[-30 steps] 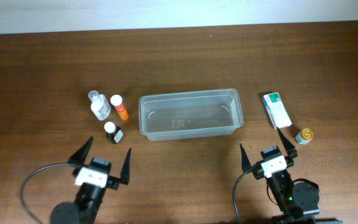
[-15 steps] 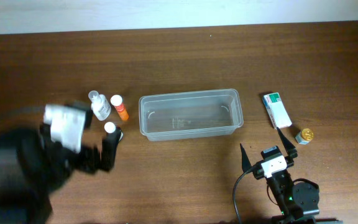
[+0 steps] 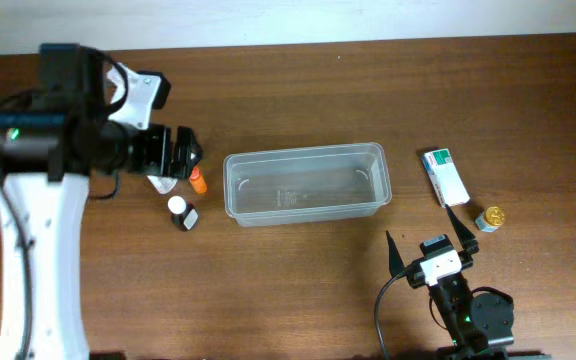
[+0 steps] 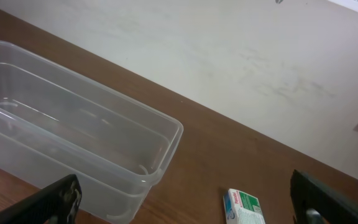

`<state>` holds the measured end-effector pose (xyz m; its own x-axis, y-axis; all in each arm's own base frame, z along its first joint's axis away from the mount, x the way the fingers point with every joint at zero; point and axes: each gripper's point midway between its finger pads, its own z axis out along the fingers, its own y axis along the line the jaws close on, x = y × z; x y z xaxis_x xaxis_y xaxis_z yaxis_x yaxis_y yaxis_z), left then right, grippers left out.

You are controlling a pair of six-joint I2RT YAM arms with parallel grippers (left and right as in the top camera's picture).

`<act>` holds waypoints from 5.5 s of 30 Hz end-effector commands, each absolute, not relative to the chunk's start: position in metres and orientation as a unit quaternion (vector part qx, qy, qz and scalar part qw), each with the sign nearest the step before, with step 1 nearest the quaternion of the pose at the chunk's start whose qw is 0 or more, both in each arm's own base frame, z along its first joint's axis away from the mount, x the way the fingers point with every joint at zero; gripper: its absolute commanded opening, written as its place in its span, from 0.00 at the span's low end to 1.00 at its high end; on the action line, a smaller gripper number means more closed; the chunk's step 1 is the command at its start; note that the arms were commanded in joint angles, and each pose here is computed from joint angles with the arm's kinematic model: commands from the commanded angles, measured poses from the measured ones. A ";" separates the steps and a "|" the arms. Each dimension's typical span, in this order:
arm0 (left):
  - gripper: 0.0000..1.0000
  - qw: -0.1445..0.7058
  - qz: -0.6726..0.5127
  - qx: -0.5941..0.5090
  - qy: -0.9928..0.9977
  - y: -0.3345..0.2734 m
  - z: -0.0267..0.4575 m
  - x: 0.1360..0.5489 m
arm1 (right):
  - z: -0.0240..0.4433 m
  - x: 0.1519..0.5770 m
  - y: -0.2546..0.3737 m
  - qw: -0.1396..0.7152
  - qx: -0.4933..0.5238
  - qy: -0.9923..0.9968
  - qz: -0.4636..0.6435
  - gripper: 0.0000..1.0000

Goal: Pack container
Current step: 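Move the left gripper up and over the orange tube, then lower the left gripper and close it on the orange tube's cap, then lift the orange tube and carry it over the clear container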

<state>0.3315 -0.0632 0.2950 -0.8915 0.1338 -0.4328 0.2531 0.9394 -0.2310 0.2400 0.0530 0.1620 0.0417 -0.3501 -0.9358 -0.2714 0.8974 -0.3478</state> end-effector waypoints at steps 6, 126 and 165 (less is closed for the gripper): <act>0.99 0.168 -0.071 0.018 0.983 -0.060 0.260 0.356 | 0.160 0.240 0.050 0.684 -0.217 0.696 -0.030 0.98; 0.13 0.135 0.046 -0.034 0.989 -0.052 0.114 0.410 | 0.160 0.240 0.050 0.684 -0.217 0.696 -0.030 0.98; 0.14 0.268 -0.053 0.006 0.962 -0.128 0.321 0.376 | 0.160 0.240 0.050 0.684 -0.217 0.696 -0.030 0.98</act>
<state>0.3827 -0.1100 0.3151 -0.8598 -0.0021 -0.5106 0.0314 0.9979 -0.0569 0.2400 0.0530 0.1621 0.0420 -0.3497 -0.9359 -0.2713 0.8976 -0.3475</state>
